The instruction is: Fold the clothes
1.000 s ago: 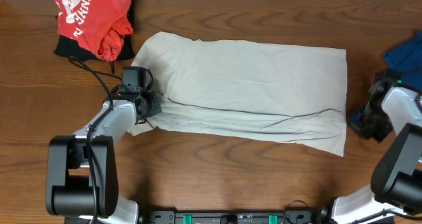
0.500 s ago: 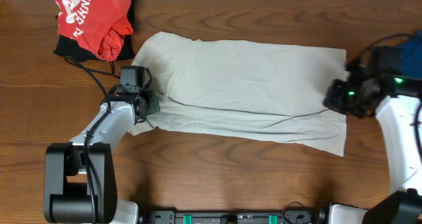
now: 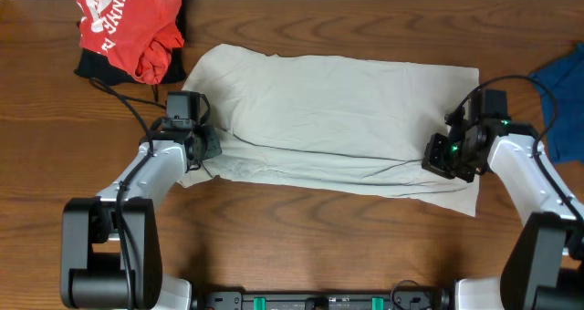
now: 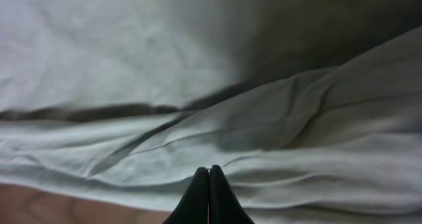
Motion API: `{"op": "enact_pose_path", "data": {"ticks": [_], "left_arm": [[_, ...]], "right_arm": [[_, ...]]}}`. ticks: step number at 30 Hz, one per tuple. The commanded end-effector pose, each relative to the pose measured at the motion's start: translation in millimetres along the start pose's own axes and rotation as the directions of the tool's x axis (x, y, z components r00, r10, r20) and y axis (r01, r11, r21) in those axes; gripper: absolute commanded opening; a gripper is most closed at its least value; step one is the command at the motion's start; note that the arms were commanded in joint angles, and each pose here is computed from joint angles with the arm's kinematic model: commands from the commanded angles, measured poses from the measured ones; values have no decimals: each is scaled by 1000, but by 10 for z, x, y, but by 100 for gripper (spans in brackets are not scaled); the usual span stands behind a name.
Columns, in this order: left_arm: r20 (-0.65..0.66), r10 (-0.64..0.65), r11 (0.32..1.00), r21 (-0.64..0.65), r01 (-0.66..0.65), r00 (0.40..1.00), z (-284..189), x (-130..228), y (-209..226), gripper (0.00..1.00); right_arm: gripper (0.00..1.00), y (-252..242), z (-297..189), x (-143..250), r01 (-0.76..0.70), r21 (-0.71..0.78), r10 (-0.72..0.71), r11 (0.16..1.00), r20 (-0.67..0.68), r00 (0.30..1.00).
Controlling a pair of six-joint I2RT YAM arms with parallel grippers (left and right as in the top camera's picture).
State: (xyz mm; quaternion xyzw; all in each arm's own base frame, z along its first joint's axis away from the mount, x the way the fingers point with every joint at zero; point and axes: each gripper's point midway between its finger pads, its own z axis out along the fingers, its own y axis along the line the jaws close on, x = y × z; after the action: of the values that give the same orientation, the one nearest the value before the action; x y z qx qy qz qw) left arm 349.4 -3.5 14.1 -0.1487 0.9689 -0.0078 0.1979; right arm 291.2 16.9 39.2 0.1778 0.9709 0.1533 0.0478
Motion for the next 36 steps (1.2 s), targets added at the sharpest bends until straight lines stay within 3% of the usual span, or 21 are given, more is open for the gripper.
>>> {"op": "enact_pose_path", "data": {"ticks": [1, 8, 16, 22, 29, 31, 36], "left_arm": [[14, -8, 1000, -8, 8, 1000, -37, -42, 38, 19], [14, -7, 1000, -8, 8, 1000, -37, -40, 39, 19], [6, -7, 1000, -11, 7, 1000, -37, -22, 46, 19], [-27, -12, 1000, -23, 12, 1000, -38, 61, 74, 19], [-84, -112, 993, -53, 107, 990, -49, 213, 126, 19], [-103, -158, 986, -68, 151, 982, -55, 269, 145, 13], [-152, -277, 958, -118, 260, 949, -82, 430, 197, 12]], "right_arm": [[1, -131, 99, 9, -36, 34, 37, 999, -24, 999], [1, -391, 301, 60, -75, 150, 87, 986, -75, 993], [1, -838, 221, 74, -152, 336, 176, 930, -43, 983], [1, -1031, 153, 64, -190, 382, 215, 904, -22, 976], [6, -1232, 82, 16, -231, 424, 246, 875, 20, 969], [7, -1251, 77, -12, -240, 421, 250, 875, 33, 968], [13, -1266, 80, -105, -242, 410, 237, 879, 65, 969]]}}
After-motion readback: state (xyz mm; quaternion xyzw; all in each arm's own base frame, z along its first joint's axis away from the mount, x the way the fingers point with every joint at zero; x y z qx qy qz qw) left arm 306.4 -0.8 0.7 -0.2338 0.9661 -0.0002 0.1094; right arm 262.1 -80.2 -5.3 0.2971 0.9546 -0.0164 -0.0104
